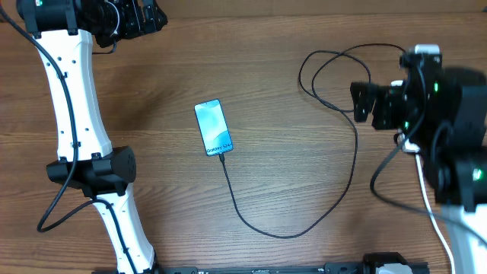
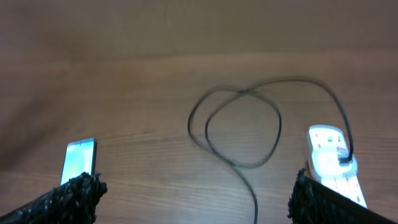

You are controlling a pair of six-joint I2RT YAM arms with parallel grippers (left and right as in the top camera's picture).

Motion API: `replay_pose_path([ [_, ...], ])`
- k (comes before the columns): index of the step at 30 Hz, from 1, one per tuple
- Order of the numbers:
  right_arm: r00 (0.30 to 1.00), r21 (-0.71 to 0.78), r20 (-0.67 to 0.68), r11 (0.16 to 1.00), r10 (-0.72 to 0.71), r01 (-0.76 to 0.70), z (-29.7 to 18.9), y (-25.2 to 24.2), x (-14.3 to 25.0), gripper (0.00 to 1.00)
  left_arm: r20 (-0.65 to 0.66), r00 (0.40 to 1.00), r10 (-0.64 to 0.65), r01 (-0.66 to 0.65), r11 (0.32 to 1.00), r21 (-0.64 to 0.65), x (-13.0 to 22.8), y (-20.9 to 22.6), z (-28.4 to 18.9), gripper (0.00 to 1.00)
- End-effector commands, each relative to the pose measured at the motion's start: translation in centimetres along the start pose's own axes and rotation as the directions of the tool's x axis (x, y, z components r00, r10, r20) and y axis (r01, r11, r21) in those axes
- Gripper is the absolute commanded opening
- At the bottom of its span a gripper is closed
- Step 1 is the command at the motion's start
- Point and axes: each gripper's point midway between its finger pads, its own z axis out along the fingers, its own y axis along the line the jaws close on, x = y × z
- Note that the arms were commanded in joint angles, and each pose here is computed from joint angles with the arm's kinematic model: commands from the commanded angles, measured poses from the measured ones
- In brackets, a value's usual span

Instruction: Plug charger to phone and switch on socket

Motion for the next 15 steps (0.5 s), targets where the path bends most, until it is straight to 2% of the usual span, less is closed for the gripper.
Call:
replay_pose_path([
  [1, 0.999, 0.018, 0.036, 1.000, -0.004, 0.003, -0.6, -0.4, 2.3, 1.00, 0.010, 1.000, 0.015, -0.015, 1.000, -0.003, 0.0, -0.3, -0.5, 1.00],
  [8, 0.980, 0.010, 0.200, 1.000, -0.021, 0.020, -0.7, -0.9, 6.6, 1.00, 0.010, 1.000, 0.015, -0.015, 1.000, -0.003, -0.1, -0.3, -0.5, 1.00],
  [15, 0.914, -0.006, 0.404, 0.999, -0.037, 0.043, -0.1, -1.2, 10.0, 1.00, 0.010, 1.000, 0.015, -0.015, 1.000, -0.003, -0.1, -0.3, -0.5, 1.00],
])
